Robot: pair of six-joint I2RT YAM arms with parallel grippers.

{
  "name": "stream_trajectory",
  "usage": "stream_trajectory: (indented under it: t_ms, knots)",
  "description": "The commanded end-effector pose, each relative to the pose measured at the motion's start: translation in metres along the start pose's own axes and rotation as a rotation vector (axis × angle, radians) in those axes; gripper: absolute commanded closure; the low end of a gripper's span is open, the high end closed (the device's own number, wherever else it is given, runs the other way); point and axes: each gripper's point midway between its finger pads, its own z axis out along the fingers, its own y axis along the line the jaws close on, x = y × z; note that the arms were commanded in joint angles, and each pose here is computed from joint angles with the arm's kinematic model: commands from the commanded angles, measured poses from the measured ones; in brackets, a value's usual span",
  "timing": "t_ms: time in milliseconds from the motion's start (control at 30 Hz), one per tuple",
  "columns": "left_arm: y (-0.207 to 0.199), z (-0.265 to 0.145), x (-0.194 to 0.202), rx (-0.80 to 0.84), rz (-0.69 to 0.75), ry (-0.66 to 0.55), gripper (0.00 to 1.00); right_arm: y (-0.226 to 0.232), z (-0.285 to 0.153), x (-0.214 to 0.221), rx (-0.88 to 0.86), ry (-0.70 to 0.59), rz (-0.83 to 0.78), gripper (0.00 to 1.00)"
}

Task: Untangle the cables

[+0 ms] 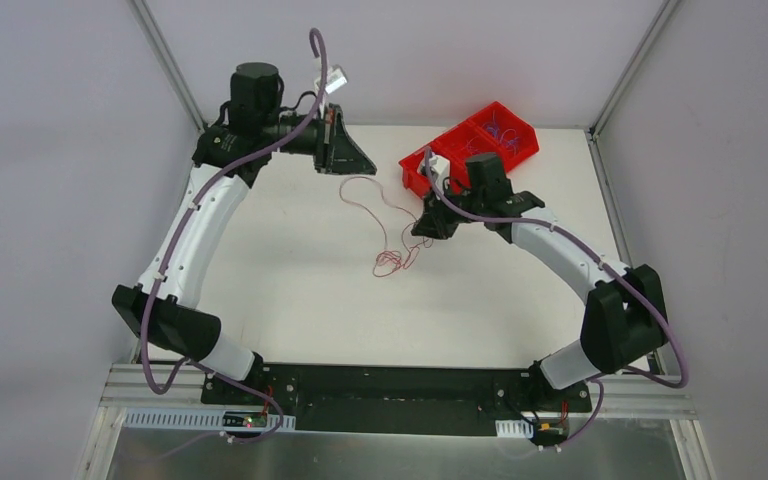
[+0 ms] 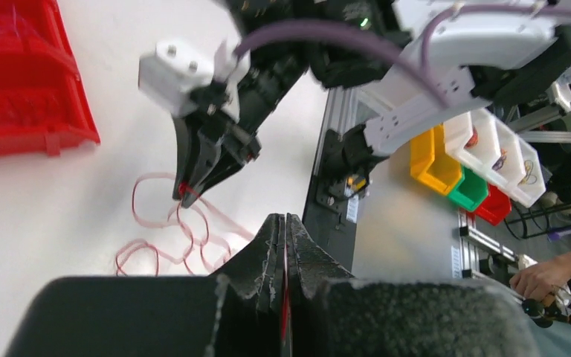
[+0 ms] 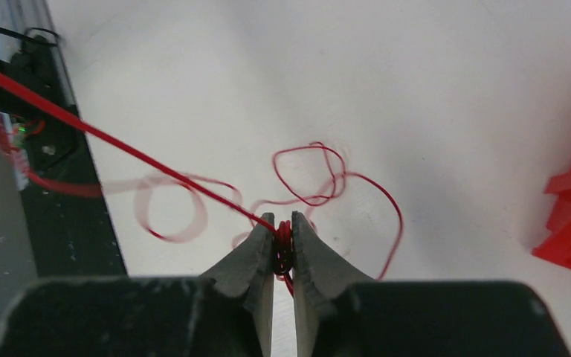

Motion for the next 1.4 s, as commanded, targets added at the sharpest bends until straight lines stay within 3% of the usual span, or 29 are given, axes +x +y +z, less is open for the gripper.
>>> stream_trajectory:
  t_ms: [0,133,233,300,400,500,600,633,767,933,1033,1300,1367]
  knots:
    - [-0.074,-0.039,-0.080,0.127,0.175,-0.196,1.00,-0.037,-0.012,0.083,0.109,0.250,0.082,0.89]
    - [-0.092,-0.066,-0.135,0.152,0.207,-0.364,1.00,-0.055,-0.023,0.103,0.152,0.300,0.098,0.89]
    - [-0.101,-0.076,-0.153,0.132,0.265,-0.388,1.00,-0.066,-0.032,0.109,0.177,0.314,0.114,0.90]
    - [-0.101,-0.077,-0.155,0.119,0.271,-0.387,1.00,-0.067,-0.036,0.106,0.178,0.310,0.121,0.96]
    - [-0.058,-0.066,-0.128,0.034,0.180,-0.333,0.96,-0.051,-0.040,0.079,0.125,0.245,0.137,1.00]
    - [-0.009,-0.055,-0.078,-0.058,0.135,-0.282,0.40,-0.028,-0.044,0.042,0.071,0.154,0.137,1.00]
    - [0.032,-0.039,-0.026,-0.098,0.051,-0.218,0.07,0.002,-0.048,0.009,0.012,0.095,0.118,1.00]
    - [0.042,-0.032,-0.012,-0.094,0.017,-0.193,0.02,0.011,-0.049,0.001,-0.005,0.080,0.111,1.00]
    - [0.065,0.002,0.036,-0.077,-0.071,-0.098,0.01,0.040,-0.048,-0.022,-0.032,0.041,0.065,1.00]
    - [0.053,0.046,0.072,0.008,-0.120,0.013,0.02,0.051,-0.043,-0.044,-0.011,0.014,0.056,1.00]
    - [0.047,0.061,0.085,0.057,-0.161,0.059,0.12,0.055,-0.039,-0.053,-0.005,0.009,0.052,1.00]
    - [0.045,0.080,0.108,0.099,-0.236,0.121,0.27,0.059,-0.033,-0.062,0.007,-0.002,0.044,1.00]
    - [0.045,0.084,0.108,0.108,-0.233,0.126,0.40,0.060,-0.032,-0.065,0.003,-0.012,0.040,0.98]
